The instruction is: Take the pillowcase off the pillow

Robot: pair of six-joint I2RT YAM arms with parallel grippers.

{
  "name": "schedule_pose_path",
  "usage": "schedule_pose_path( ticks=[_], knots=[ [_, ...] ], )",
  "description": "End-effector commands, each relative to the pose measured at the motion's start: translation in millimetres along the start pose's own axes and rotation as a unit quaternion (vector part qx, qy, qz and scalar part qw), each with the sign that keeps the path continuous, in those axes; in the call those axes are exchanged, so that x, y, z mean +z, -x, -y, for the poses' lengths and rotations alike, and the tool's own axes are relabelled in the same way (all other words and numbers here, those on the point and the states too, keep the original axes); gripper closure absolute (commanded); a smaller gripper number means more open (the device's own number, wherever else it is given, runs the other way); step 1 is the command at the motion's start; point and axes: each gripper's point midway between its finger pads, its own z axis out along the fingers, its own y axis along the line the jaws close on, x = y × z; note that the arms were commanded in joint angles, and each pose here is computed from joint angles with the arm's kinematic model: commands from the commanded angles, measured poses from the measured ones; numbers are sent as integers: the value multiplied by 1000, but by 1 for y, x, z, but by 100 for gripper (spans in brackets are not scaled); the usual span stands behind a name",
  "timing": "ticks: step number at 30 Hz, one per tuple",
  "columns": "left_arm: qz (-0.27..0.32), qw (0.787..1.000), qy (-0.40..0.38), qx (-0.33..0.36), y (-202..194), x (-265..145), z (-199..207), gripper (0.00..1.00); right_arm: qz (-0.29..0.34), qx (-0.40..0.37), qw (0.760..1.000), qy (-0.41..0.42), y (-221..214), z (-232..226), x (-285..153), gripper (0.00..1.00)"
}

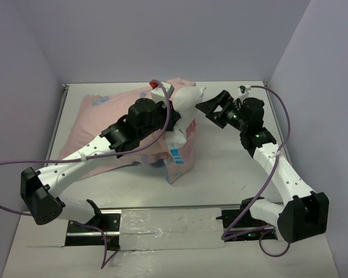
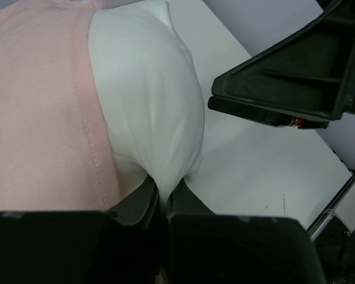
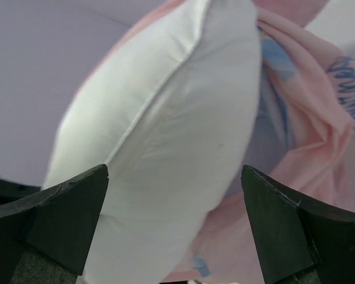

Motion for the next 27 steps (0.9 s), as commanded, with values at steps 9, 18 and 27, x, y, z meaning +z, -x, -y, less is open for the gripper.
schedule_pose_path(
  ticks=[9, 18, 27],
  knots=[
    [56, 996, -58, -25, 29, 0, 23, 100, 7, 36, 997, 62, 13, -33, 6, 0],
    [44, 995, -90, -6, 22, 1, 39, 100, -113, 27, 992, 57, -43, -38, 58, 0],
    [50, 993, -110, 14, 27, -3, 51, 100, -140, 80, 977, 142, -70, -55, 82, 100]
  ],
)
